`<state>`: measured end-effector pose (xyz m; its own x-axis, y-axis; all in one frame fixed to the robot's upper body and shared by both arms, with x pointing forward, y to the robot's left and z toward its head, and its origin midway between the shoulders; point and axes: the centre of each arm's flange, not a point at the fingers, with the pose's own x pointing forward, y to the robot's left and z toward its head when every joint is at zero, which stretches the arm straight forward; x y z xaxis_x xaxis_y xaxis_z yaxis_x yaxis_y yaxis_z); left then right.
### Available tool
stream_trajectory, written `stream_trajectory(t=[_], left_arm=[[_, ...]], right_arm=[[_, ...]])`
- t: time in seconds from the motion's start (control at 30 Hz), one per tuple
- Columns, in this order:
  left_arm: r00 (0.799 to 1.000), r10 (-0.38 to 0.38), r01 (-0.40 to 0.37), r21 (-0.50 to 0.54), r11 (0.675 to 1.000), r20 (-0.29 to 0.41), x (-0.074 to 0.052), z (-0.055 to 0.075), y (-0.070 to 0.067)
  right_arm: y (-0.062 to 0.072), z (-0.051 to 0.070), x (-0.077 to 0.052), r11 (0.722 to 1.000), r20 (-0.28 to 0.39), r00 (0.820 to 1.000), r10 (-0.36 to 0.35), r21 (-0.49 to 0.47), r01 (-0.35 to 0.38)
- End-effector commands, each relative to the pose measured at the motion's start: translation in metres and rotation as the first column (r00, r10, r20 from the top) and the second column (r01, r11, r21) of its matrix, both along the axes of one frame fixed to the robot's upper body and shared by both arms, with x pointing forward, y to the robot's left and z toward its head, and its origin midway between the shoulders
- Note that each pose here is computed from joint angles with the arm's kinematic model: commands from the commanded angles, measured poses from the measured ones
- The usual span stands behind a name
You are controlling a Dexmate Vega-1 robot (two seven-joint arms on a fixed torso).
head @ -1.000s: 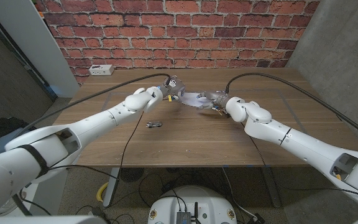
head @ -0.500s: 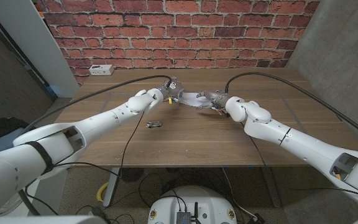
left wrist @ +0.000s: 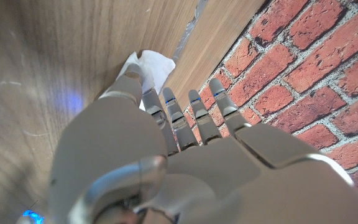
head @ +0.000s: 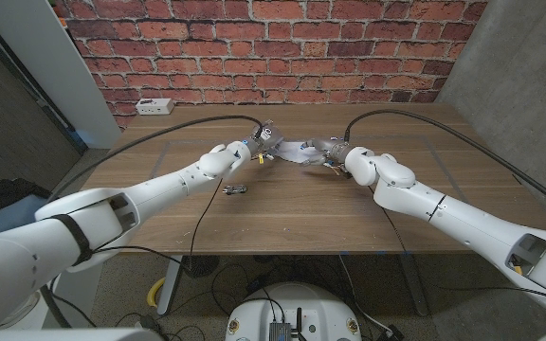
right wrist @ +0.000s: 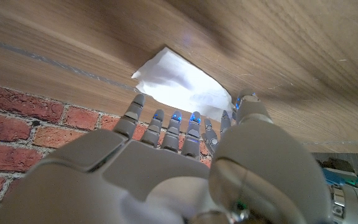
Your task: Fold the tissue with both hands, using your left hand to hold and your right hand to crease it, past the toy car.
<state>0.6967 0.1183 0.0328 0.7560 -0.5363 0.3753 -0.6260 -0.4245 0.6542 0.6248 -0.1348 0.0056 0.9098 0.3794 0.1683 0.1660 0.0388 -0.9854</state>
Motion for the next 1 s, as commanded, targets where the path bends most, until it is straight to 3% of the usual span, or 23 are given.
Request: stream_trajectory(t=[0.03,0.3,0.53,0.67,0.7,0.83,1.0], left_arm=[[0.983,-0.031,0.009,0.121,0.993,0.183,-0.015,-0.005,-0.004],[0.929,-0.094,-0.026,0.318,0.948,0.357,-0.033,-0.001,-0.010],[0.880,-0.222,0.012,0.448,0.894,0.420,-0.045,0.009,-0.014],[0.838,-0.317,0.038,0.531,0.846,0.445,-0.049,0.012,-0.017],[0.813,-0.367,0.051,0.571,0.819,0.453,-0.051,0.013,-0.018],[0.761,-0.462,0.079,0.642,0.762,0.455,-0.055,0.016,-0.021],[0.721,-0.536,0.083,0.713,0.697,0.440,-0.058,0.021,-0.029]], right_arm=[[-0.004,-0.005,-0.001,1.000,-0.026,0.999,-0.020,-0.017,0.019],[-0.006,-0.011,0.000,0.998,-0.046,0.998,-0.038,-0.043,0.036],[-0.006,-0.014,-0.002,0.998,-0.046,0.998,-0.036,-0.046,0.034],[-0.006,-0.015,-0.003,0.998,-0.047,0.998,-0.034,-0.054,0.032],[-0.005,-0.016,-0.004,0.998,-0.048,0.998,-0.033,-0.060,0.030],[-0.005,-0.017,-0.005,0.997,-0.053,0.998,-0.033,-0.071,0.029],[-0.006,-0.019,-0.004,0.997,-0.053,0.998,-0.037,-0.070,0.033]])
